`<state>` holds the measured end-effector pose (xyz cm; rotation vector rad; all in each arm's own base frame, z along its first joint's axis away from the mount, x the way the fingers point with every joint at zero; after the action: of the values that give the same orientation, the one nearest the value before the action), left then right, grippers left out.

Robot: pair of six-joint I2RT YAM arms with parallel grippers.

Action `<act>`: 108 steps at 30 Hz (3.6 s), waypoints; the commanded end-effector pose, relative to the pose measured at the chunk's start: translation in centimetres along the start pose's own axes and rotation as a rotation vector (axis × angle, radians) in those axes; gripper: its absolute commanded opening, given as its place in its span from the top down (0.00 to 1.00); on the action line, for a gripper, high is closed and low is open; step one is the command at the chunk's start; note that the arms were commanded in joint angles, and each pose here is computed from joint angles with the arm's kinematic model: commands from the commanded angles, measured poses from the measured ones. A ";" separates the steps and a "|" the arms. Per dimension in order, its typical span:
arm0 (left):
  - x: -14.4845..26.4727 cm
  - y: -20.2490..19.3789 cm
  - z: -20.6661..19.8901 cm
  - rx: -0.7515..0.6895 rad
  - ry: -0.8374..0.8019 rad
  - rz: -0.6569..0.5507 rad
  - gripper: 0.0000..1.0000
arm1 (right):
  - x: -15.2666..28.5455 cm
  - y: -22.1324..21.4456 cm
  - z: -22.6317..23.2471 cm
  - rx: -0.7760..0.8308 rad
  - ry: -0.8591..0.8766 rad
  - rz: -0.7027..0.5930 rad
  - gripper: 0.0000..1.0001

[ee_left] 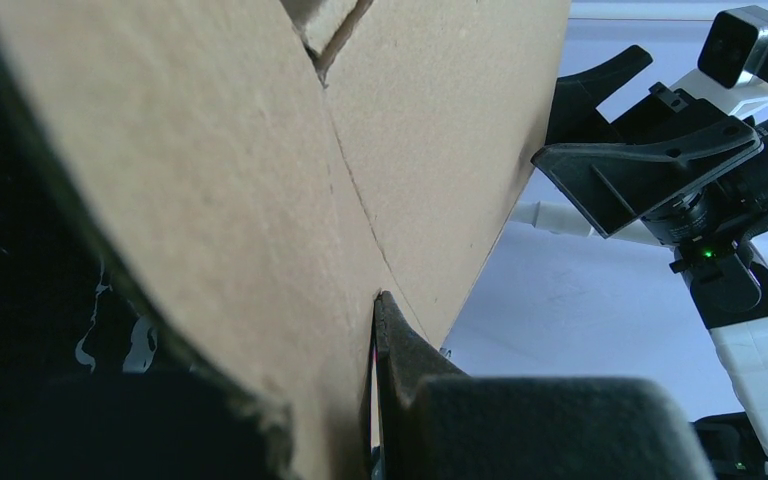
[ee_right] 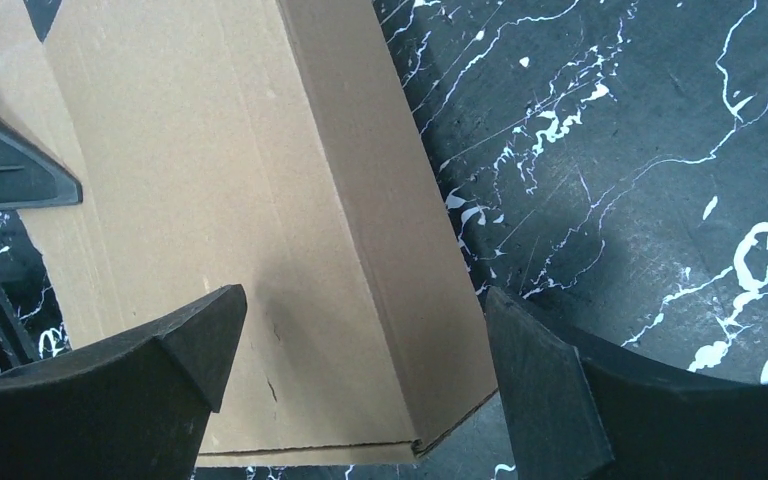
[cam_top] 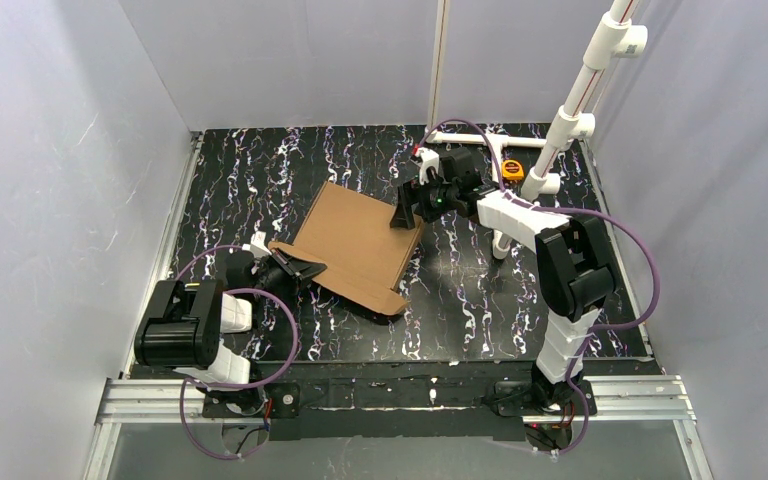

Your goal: Fold the paper box

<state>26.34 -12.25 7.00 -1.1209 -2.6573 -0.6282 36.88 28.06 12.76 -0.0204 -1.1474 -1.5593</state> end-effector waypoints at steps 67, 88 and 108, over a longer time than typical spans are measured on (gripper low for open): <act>1.6 -2.8 5.0 0.065 0.198 0.046 1.00 | 2.0 -2.9 -1.7 -0.462 -0.024 -0.297 0.02; 1.6 -2.8 4.9 0.071 0.195 0.049 1.00 | 1.3 -4.4 1.5 -0.603 0.172 -0.345 0.02; 2.1 -1.0 1.0 0.052 0.070 -0.016 0.45 | 4.1 -0.5 4.9 -0.346 0.327 -0.483 0.57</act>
<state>24.33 -11.27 5.20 -1.0667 -2.5624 -0.5546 31.20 28.23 13.15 0.1290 -0.6157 -2.0340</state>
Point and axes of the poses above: each gripper's point midway between its finger pads, its own x axis back along the fingers, its own z axis along the line the jaws close on, y = z × x, the point moved 3 cm from there along x, back along the fingers, and after that the axes turned 10 degrees about -x, right-handed, at the moved point
